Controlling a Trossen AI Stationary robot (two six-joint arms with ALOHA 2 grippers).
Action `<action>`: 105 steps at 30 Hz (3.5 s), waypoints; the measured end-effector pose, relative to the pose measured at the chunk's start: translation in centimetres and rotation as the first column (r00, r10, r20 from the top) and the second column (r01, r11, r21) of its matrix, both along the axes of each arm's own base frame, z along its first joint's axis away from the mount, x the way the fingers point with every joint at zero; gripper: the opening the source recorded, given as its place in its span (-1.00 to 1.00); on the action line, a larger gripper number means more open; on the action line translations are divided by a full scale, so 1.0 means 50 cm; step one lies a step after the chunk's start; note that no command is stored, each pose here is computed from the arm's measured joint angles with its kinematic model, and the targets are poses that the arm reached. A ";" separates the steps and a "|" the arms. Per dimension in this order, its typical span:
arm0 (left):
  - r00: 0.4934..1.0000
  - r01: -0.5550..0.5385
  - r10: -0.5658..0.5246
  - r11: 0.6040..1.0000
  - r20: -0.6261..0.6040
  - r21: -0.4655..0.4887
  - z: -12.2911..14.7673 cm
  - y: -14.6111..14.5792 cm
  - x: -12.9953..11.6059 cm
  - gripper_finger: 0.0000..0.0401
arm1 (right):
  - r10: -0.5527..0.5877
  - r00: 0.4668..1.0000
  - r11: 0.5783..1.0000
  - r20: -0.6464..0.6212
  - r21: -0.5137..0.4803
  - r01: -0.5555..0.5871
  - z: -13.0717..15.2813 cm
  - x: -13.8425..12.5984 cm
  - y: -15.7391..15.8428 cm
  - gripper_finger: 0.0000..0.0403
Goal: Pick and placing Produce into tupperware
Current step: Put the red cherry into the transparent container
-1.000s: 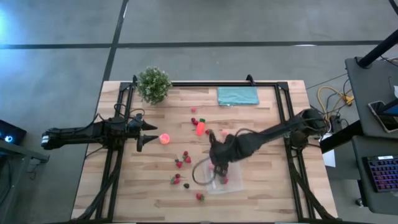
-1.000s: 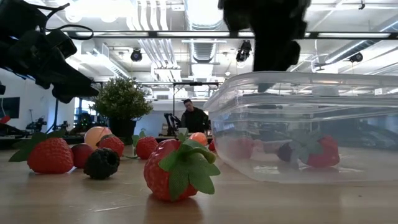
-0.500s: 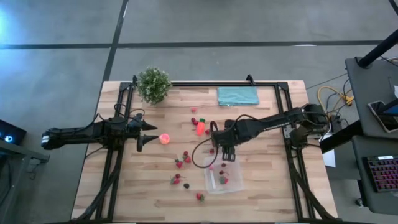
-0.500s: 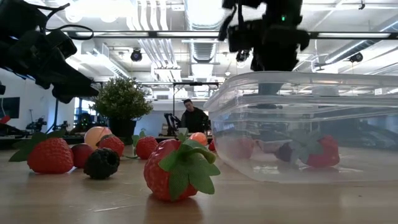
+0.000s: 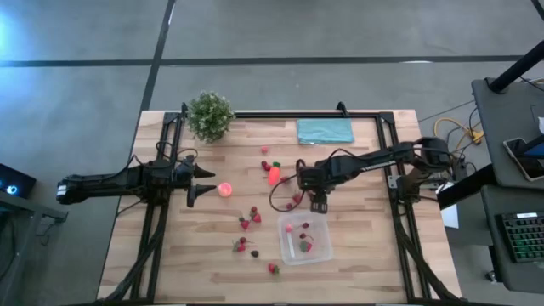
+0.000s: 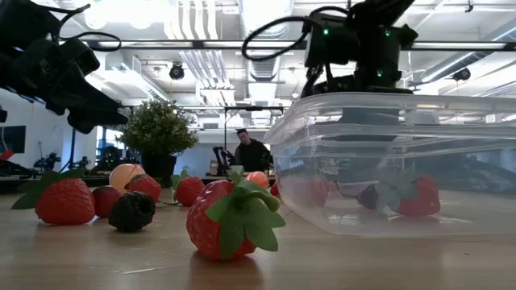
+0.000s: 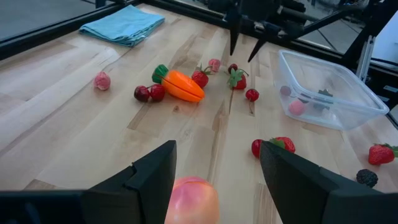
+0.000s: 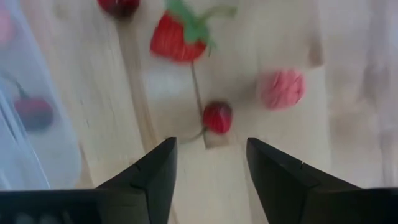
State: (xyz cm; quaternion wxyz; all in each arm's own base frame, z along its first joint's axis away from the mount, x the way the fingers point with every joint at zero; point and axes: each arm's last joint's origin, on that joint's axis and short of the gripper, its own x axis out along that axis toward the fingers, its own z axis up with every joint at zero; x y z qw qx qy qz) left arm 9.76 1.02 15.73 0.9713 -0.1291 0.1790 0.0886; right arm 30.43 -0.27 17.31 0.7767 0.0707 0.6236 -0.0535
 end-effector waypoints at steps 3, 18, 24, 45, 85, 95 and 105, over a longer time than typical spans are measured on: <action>1.000 0.000 0.000 1.000 0.000 0.000 0.000 0.000 0.000 0.08 | -0.087 0.995 0.996 0.051 0.020 0.086 0.010 0.002 -0.006 0.01; 1.000 0.000 0.000 1.000 0.000 0.000 0.000 0.000 0.000 0.08 | -0.410 0.909 0.911 0.079 0.069 0.406 -0.005 0.020 -0.011 0.12; 1.000 0.000 0.000 1.000 0.000 0.000 0.000 0.000 0.000 0.08 | -0.293 0.952 0.956 0.089 0.034 0.291 0.004 0.024 -0.011 0.12; 1.000 0.000 0.000 1.000 -0.001 0.000 0.000 0.000 0.000 0.08 | -0.242 0.969 0.970 0.053 0.036 0.240 -0.039 -0.002 -0.009 0.12; 1.000 0.000 0.000 1.000 -0.001 0.000 0.000 0.000 0.000 0.08 | -0.239 0.971 0.971 0.011 0.021 0.239 -0.067 -0.005 -0.009 -0.38; 1.000 0.000 0.000 1.000 -0.001 0.000 0.000 0.000 0.000 0.08 | -0.243 0.970 0.970 0.021 0.022 0.243 -0.058 0.002 -0.010 -0.71; 1.000 0.000 0.000 1.000 -0.001 0.000 0.000 0.000 0.000 0.08 | -0.246 0.969 0.969 0.020 0.021 0.246 0.002 0.023 -0.012 -0.73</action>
